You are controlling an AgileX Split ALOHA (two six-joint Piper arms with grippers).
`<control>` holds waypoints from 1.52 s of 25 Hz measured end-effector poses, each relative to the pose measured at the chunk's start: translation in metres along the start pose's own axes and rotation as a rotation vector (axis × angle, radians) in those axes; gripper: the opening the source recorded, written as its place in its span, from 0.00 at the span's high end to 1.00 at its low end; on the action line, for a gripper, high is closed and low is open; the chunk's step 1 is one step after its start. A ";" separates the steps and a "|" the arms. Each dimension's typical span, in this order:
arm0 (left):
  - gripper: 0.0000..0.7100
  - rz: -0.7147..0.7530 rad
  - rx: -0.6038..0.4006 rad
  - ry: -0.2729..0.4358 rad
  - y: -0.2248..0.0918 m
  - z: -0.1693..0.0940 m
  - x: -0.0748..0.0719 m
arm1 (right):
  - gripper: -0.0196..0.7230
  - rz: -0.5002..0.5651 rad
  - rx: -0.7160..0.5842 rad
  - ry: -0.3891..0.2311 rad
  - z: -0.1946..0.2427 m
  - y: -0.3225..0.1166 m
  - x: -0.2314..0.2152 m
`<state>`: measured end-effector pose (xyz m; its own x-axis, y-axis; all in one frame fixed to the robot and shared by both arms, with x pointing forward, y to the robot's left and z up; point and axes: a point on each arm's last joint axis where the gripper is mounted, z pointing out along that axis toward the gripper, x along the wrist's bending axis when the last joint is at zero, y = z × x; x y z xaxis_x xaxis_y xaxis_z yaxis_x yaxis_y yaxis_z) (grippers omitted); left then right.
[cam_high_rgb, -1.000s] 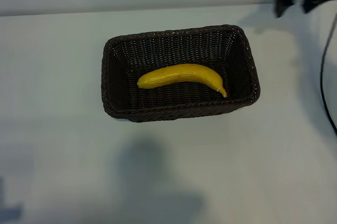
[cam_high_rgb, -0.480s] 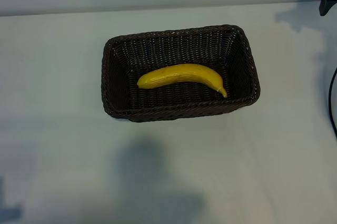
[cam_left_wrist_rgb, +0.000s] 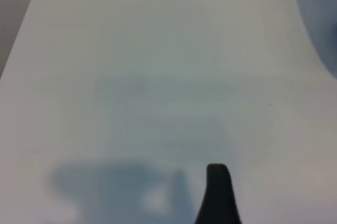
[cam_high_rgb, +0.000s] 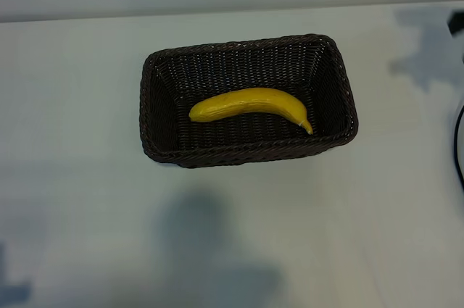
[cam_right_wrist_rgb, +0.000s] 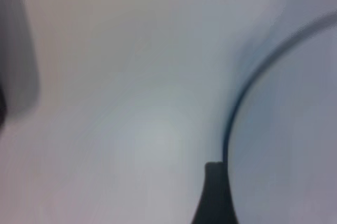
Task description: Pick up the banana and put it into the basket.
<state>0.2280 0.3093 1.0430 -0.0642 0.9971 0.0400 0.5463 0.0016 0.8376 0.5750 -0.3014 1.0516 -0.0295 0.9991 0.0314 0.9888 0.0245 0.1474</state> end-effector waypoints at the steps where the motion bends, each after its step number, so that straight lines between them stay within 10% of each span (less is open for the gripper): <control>1: 0.19 0.000 0.000 0.000 0.000 0.000 0.000 | 0.21 -0.004 0.007 -0.004 -0.005 -0.016 0.001; 20: 0.19 0.001 0.000 0.000 0.000 0.000 0.000 | 0.21 0.019 -0.185 -0.026 -0.023 -0.245 0.010; 38: 0.19 0.003 0.000 0.000 0.000 0.000 0.000 | 0.21 0.023 -0.670 -0.075 -0.036 -0.303 0.009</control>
<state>0.2280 0.3093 1.0430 -0.0623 0.9971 0.0428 0.5466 -0.0018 0.8374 0.2699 -0.3011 1.0432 0.0247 0.9994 -0.0234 0.6835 0.0002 0.7300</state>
